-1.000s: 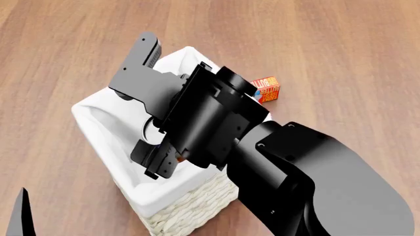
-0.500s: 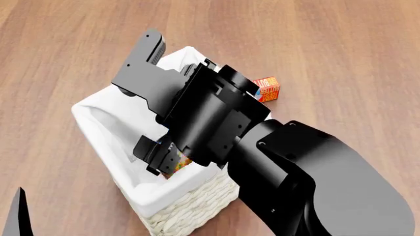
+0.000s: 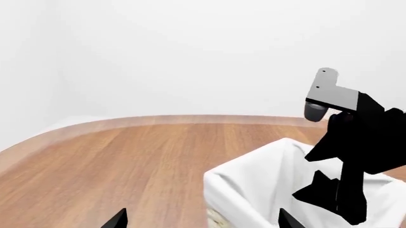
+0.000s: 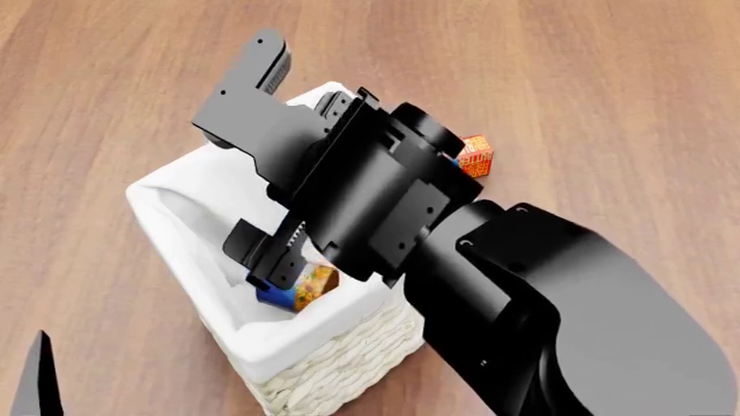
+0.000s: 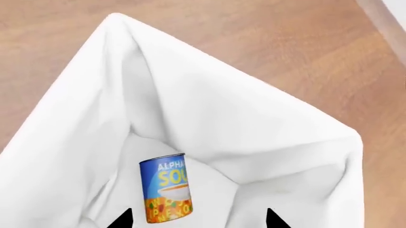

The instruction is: Pick up the alphabet soup and put it in the basket.

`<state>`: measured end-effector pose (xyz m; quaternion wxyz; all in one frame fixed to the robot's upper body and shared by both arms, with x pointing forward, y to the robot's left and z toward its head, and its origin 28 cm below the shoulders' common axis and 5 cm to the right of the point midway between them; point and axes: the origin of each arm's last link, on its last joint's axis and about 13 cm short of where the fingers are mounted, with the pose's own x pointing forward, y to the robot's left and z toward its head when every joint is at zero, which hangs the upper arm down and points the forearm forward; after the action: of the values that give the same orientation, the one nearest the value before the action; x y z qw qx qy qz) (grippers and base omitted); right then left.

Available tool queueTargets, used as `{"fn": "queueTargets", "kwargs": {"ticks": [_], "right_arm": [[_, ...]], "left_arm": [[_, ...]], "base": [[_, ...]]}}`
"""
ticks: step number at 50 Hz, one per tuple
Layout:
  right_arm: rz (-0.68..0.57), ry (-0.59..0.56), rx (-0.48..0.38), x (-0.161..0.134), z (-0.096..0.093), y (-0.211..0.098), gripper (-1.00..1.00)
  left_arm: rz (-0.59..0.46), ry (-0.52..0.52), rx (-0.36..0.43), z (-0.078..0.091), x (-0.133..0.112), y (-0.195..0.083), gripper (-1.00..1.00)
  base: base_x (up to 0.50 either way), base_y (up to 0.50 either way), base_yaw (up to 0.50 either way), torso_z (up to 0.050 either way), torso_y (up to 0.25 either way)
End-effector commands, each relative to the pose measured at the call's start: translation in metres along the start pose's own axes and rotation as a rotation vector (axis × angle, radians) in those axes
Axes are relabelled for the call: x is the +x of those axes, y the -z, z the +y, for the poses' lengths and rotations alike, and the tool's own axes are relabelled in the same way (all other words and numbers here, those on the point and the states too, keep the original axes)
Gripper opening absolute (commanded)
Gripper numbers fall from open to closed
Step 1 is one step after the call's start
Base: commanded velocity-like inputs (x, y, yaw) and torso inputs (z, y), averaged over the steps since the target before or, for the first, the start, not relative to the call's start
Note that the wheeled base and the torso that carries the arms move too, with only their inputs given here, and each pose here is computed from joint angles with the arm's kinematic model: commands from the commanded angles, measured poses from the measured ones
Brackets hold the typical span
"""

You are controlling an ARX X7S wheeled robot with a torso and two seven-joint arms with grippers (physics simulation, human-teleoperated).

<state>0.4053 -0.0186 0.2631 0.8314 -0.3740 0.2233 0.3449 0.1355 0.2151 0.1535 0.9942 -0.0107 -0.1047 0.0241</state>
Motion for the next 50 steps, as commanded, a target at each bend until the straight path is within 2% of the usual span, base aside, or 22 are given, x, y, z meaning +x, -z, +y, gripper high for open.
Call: {"fn": "queueTargets", "kwargs": {"ticks": [1, 8, 9, 10, 15, 22, 24, 29, 32, 35, 38, 40, 43, 48, 50], "right_arm": [[-0.137, 0.029, 0.079, 0.000, -0.002, -0.008, 1.00], [-0.242, 0.087, 0.132, 0.000, -0.006, -0.012, 1.00], [-0.285, 0.103, 0.172, -0.004, -0.005, -0.010, 1.00], [-0.301, 0.120, 0.169, -0.007, -0.004, -0.007, 1.00], [-0.374, 0.213, 0.284, -0.021, -0.001, 0.006, 1.00], [-0.505, 0.332, 0.361, -0.045, 0.012, 0.018, 1.00], [-0.564, 0.376, 0.403, -0.055, 0.020, 0.025, 1.00], [-0.636, 0.455, 0.428, -0.070, 0.039, 0.040, 1.00], [-0.666, 0.490, 0.424, -0.075, 0.045, 0.045, 1.00], [-0.721, 0.581, 0.406, -0.083, 0.063, 0.059, 1.00], [-0.733, 0.606, 0.426, -0.084, 0.073, 0.067, 1.00], [-0.777, 0.679, 0.431, -0.086, 0.087, 0.078, 1.00], [-0.776, 0.728, 0.391, -0.086, 0.098, 0.090, 1.00], [-0.791, 0.757, 0.441, -0.084, 0.117, 0.107, 1.00], [-0.822, 0.817, 0.432, -0.083, 0.130, 0.115, 1.00]], "left_arm": [[-0.005, 0.011, -0.002, -0.002, -0.001, -0.001, 1.00], [-0.007, 0.010, 0.005, -0.002, -0.002, -0.002, 1.00], [-0.008, 0.009, 0.005, -0.001, -0.002, -0.003, 1.00], [-0.008, 0.009, 0.006, -0.001, -0.002, -0.003, 1.00], [-0.005, 0.013, 0.010, -0.003, -0.002, -0.002, 1.00], [-0.007, 0.015, 0.011, -0.004, -0.003, -0.005, 1.00], [-0.009, 0.014, 0.009, -0.004, -0.004, -0.006, 1.00], [-0.008, 0.016, 0.010, -0.005, -0.004, -0.006, 1.00], [-0.010, 0.017, 0.010, -0.005, -0.004, -0.007, 1.00], [-0.012, 0.013, 0.013, -0.004, -0.004, -0.007, 1.00], [-0.012, 0.016, 0.013, -0.005, -0.004, -0.007, 1.00], [-0.014, 0.018, 0.013, -0.005, -0.004, -0.008, 1.00], [-0.016, 0.017, 0.013, -0.005, -0.004, -0.009, 1.00], [-0.016, 0.020, 0.013, -0.006, -0.004, -0.008, 1.00], [-0.013, 0.024, 0.014, -0.007, -0.004, -0.007, 1.00]], "base": [[0.00, 0.00, 0.00, 0.000, 0.000], [0.00, 0.00, 0.00, 0.000, 0.000], [0.00, 0.00, 0.00, 0.000, 0.000], [0.00, 0.00, 0.00, 0.000, 0.000], [0.00, 0.00, 0.00, 0.000, 0.000], [0.00, 0.00, 0.00, 0.000, 0.000], [0.00, 0.00, 0.00, 0.000, 0.000], [0.00, 0.00, 0.00, 0.000, 0.000], [0.00, 0.00, 0.00, 0.000, 0.000], [0.00, 0.00, 0.00, 0.000, 0.000], [0.00, 0.00, 0.00, 0.000, 0.000], [0.00, 0.00, 0.00, 0.000, 0.000], [0.00, 0.00, 0.00, 0.000, 0.000], [0.00, 0.00, 0.00, 0.000, 0.000], [0.00, 0.00, 0.00, 0.000, 0.000]]}}
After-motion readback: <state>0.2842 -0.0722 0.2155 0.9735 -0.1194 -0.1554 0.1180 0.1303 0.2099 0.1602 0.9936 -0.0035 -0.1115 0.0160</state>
